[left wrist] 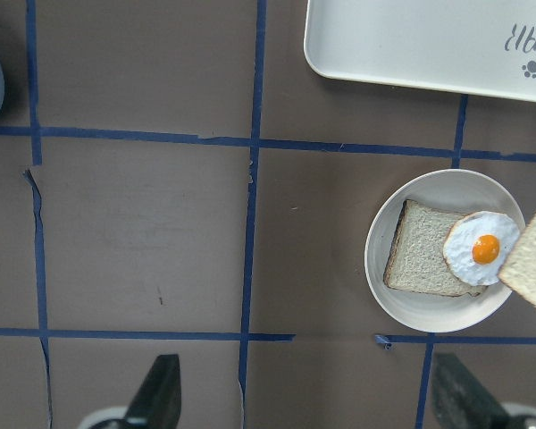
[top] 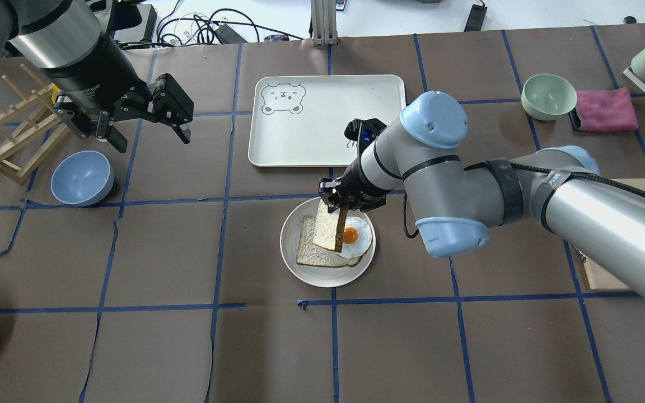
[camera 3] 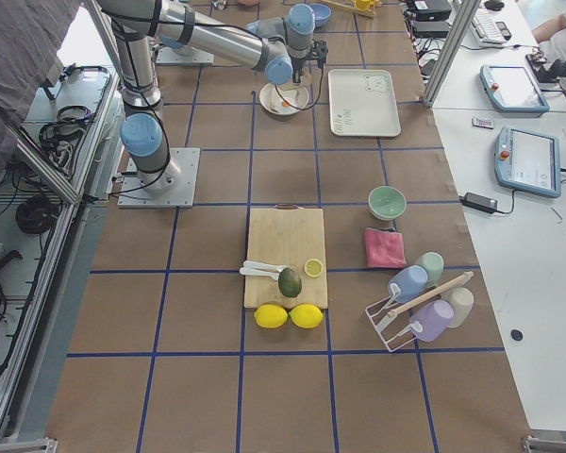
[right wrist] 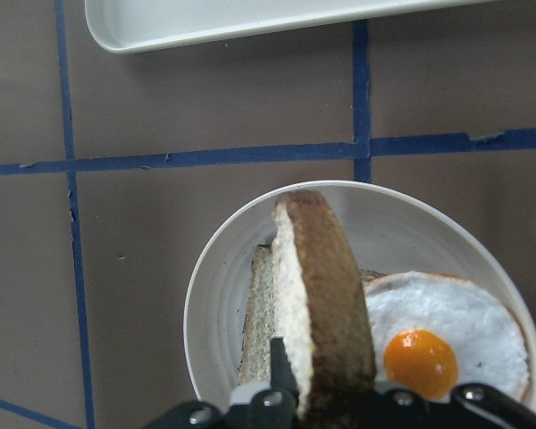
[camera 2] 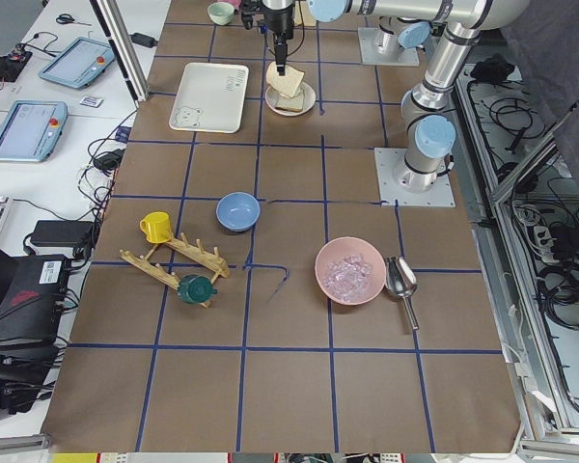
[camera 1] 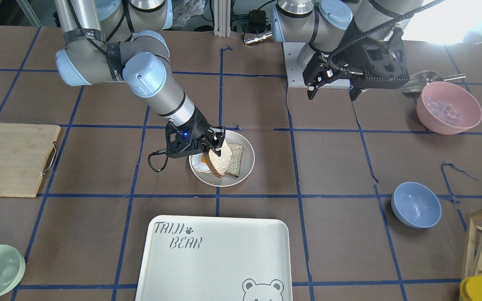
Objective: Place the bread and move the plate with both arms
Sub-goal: 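Lower the bread onto the fried egg and open the right gripper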
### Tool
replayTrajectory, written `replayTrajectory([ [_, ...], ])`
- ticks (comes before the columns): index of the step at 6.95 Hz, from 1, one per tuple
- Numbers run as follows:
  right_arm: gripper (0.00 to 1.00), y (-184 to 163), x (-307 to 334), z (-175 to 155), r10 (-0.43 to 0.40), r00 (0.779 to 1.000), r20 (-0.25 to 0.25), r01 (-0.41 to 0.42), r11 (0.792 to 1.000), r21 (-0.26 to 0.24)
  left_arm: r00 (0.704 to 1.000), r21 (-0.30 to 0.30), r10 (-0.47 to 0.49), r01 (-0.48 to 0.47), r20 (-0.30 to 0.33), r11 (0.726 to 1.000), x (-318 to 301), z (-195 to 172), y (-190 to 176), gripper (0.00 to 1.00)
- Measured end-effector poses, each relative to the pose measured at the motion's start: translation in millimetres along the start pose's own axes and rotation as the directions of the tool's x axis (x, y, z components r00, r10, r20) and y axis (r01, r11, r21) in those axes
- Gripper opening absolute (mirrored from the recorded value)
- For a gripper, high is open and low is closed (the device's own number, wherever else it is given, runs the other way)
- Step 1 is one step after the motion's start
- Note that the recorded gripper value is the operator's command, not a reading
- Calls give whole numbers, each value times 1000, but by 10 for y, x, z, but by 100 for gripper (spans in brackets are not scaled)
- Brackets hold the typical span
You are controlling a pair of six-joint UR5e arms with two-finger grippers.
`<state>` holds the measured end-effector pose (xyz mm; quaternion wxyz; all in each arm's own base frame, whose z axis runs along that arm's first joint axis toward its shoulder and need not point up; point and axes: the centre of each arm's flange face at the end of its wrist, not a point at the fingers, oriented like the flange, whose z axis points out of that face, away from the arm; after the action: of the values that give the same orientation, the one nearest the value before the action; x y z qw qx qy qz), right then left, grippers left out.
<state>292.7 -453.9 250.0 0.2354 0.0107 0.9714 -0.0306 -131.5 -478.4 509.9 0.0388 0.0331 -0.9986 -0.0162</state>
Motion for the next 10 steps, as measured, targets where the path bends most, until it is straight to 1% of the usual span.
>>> replayTrajectory([
  [1,0,75,19,89,0,999,40,0,1000,-2,1000,0,0,0,0,1000,0,-1,0,100],
  [2,0,113,30,133,10,998,60,-9,1000,-8,1000,0,0,0,0,1000,0,-1,0,100],
  [5,0,113,-4,80,59,995,78,-60,998,4,1000,1,0,0,-1,1000,1,0,-1,100],
  [7,0,122,-27,26,72,994,83,-74,997,12,1000,1,0,0,0,1000,0,-1,-1,100],
  [9,0,150,-76,-13,94,988,120,-94,996,-3,1000,1,0,0,0,1000,0,-4,1,100],
  [10,0,166,-81,-7,97,987,130,-96,995,-11,1000,1,0,0,0,1000,0,-4,1,100],
])
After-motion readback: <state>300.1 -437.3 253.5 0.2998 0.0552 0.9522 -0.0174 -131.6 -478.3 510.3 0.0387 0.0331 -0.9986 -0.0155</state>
